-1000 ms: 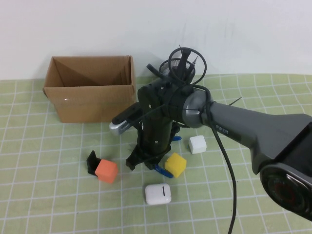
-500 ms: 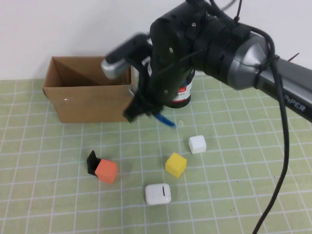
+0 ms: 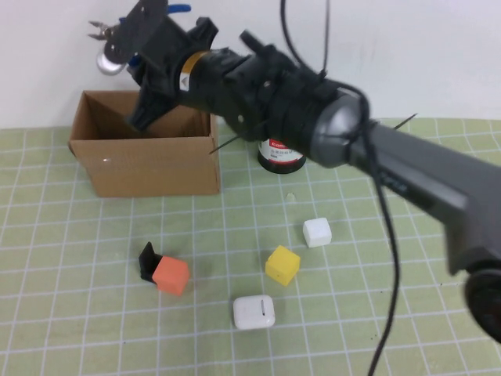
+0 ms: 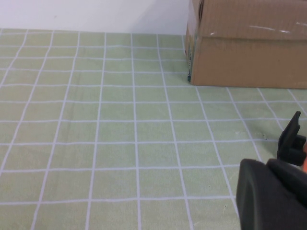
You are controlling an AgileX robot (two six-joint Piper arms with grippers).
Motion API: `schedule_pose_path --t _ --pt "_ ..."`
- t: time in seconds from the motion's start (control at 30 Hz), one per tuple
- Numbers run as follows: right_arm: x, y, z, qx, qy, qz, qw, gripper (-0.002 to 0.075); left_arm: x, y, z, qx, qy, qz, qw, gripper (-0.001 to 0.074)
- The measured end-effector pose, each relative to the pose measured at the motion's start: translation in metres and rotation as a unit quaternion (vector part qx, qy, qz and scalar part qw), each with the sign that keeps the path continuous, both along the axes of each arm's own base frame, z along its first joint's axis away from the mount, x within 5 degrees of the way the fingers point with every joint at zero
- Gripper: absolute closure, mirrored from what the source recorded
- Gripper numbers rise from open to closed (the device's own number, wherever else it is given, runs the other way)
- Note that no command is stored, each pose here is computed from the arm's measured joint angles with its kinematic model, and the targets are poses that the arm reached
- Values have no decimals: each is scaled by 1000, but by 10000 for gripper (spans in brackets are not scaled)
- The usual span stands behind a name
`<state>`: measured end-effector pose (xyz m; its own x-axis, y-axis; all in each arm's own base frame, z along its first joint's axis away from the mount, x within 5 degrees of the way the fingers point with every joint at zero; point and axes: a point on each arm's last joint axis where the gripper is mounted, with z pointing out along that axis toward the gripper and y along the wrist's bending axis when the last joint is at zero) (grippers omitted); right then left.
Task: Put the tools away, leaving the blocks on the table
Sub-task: Place the Pliers into the box
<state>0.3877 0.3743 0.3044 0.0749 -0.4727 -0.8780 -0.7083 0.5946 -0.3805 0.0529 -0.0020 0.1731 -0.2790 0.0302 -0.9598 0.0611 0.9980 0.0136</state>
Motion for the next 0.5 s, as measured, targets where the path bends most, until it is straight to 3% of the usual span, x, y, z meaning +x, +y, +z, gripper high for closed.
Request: schedule_pose_path --t 0.33,0.5 --pt "19 18 -67 -45 43 -1 998 665 0 0 0 0 0 0 1000 738" --pt "18 16 -70 -66 61 -4 996 574 0 0 0 0 0 0 1000 738"
